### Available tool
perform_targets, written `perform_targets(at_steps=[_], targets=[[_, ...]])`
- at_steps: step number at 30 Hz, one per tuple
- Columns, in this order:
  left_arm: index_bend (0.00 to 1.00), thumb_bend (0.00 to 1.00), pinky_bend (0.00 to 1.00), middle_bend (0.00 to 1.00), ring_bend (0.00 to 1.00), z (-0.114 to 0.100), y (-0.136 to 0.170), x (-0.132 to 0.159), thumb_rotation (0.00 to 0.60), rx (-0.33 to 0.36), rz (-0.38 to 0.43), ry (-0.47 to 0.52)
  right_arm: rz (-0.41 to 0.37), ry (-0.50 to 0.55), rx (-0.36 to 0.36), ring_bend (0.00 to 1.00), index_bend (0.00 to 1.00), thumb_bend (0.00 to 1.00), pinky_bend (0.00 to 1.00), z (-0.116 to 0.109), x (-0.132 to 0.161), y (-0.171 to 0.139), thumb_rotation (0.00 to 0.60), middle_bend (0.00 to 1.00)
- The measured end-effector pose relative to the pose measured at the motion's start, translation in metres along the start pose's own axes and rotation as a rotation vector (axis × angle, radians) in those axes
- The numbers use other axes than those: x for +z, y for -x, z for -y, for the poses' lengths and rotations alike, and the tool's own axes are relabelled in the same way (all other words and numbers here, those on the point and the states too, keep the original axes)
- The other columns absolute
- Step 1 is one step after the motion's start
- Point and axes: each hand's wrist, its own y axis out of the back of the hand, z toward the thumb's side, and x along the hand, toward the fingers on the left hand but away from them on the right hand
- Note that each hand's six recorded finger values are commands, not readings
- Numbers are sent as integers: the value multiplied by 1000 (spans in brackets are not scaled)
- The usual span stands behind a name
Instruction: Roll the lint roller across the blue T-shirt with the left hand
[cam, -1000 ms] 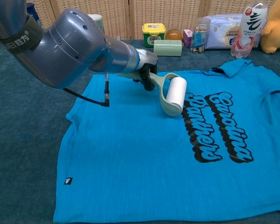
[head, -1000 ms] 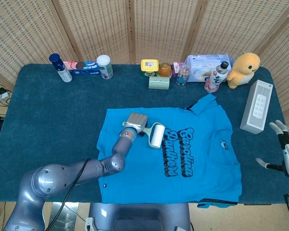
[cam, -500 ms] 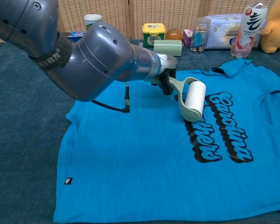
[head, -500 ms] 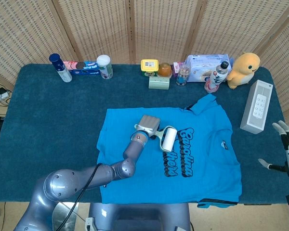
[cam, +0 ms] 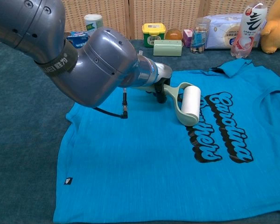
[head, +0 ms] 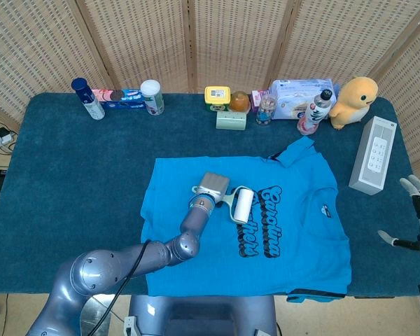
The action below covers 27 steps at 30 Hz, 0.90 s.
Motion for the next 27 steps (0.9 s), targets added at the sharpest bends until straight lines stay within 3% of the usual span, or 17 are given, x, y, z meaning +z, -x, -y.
perform_targets(at_steps=[12,27], targets=[[1000,985,967,957,826,0,8,-50,600,-54,-133,-66,-6,1,-2,0,73,0,0,-1,3,1,600,0],[1000,985,967,957,826,2,24,-111,600,-69,-227,-82,-12,0,-1,0,72,0,0,0,5,-1,600,0]])
